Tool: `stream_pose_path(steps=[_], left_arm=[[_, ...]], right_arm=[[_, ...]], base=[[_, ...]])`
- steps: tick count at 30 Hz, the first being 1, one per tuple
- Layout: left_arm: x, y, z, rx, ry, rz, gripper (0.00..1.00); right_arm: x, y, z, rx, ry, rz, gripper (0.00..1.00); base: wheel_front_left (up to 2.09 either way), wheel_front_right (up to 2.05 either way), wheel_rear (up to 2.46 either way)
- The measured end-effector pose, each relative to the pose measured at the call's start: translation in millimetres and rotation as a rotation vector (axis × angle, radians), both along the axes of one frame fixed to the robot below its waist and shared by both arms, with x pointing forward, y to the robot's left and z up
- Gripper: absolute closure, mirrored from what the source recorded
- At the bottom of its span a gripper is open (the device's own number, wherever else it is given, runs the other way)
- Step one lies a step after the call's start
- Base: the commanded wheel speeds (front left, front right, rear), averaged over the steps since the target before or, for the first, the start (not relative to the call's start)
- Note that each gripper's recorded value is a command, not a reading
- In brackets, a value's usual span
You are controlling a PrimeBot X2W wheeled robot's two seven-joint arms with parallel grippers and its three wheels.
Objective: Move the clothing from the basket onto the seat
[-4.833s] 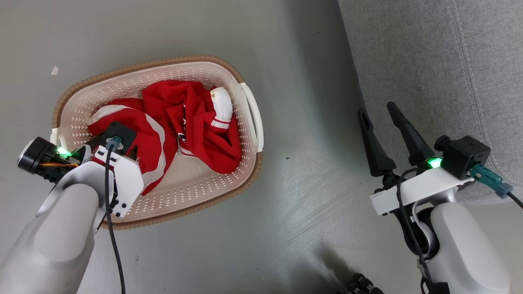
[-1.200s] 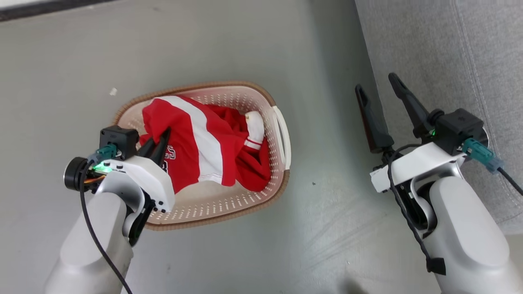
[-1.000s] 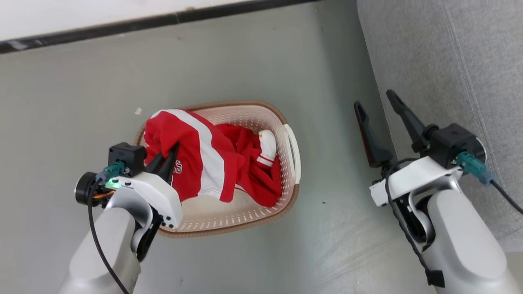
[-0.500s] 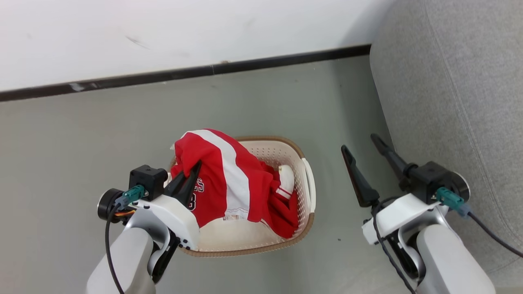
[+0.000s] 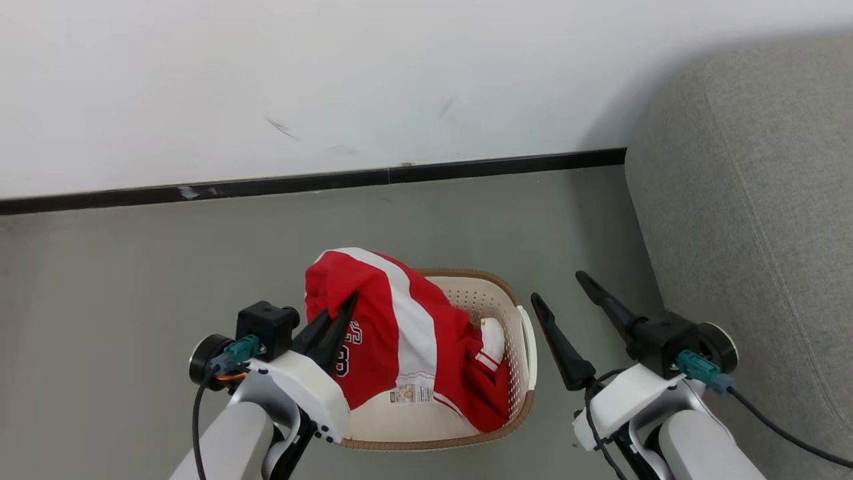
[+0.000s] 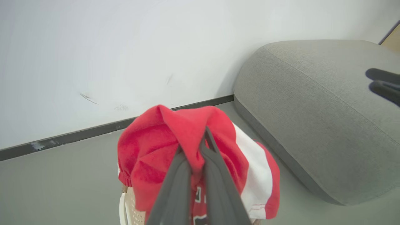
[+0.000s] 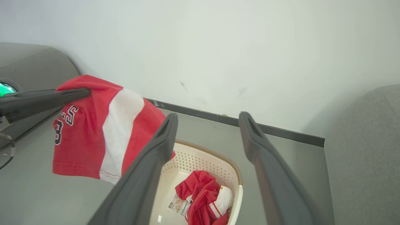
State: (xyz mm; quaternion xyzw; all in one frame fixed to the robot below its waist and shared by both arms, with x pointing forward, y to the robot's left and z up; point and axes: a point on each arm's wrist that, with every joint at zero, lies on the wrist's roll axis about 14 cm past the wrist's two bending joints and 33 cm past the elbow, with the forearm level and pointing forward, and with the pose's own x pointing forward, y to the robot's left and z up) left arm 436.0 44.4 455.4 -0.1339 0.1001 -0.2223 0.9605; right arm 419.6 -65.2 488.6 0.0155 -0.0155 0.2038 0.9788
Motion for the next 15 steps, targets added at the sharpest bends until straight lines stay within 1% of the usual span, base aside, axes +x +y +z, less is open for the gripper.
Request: stream_pose_path(steps=[15], left_arm=[[-27.9,-16.7,42.6,0.001,-0.111,-0.086,1.00]], right_arm=[[-38.8,61.5,22.0,-0.016,-0.065,0.209,0.00]], base=[[0.00,0.00,0.00]])
